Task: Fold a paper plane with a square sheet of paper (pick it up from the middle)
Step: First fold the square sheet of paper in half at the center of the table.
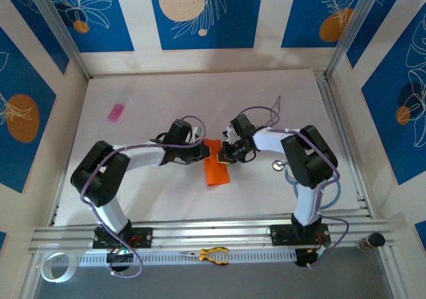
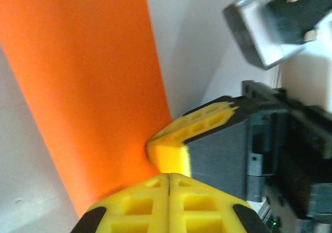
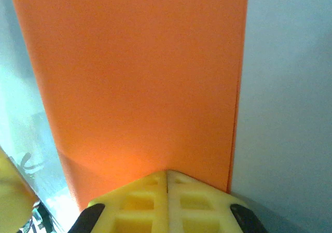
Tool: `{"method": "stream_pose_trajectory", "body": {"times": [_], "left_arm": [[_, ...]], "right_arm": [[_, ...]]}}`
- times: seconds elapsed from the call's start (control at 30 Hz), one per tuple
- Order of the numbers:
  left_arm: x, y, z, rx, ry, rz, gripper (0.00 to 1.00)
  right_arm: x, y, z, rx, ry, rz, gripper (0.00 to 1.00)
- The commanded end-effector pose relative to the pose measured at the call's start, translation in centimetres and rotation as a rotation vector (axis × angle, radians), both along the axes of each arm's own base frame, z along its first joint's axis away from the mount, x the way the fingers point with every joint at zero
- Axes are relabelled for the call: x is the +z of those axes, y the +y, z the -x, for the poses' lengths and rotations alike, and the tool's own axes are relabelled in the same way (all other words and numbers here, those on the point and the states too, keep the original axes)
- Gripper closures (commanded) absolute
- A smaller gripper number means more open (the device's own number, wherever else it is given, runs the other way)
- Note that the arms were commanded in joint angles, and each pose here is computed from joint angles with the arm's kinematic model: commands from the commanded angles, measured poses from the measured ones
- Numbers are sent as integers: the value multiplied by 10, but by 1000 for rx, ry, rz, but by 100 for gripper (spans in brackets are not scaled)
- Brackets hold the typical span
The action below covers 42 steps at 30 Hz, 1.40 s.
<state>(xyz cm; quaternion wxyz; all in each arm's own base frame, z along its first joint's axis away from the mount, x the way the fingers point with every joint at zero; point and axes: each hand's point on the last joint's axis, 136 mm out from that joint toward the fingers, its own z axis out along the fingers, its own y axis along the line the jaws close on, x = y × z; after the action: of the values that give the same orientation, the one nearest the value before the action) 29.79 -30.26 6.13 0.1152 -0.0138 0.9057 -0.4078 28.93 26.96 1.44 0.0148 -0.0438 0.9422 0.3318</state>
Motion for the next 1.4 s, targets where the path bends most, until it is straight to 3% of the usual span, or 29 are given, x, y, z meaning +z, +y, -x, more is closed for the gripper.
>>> {"method": "stream_pose_trajectory", "body": {"times": [0.0,0.63,0.73,1.07,1.37], "left_arm": [[-11,0,5,-11,23,13,100],[-78,40,36,-22,111,-209,100],[-71,37,36,-29,107,-189,100],[8,6,17,0,48,-1,100],[-17,-6,38,-5,136,18,100]], "right_arm": [[-27,-22,22,-25,100,103,100],[-37,-27,31,-41,125,138,100],[-38,-29,31,-46,127,144,100],[-32,-27,27,-58,115,141,100],[-31,-27,27,-59,114,139,100]]}}
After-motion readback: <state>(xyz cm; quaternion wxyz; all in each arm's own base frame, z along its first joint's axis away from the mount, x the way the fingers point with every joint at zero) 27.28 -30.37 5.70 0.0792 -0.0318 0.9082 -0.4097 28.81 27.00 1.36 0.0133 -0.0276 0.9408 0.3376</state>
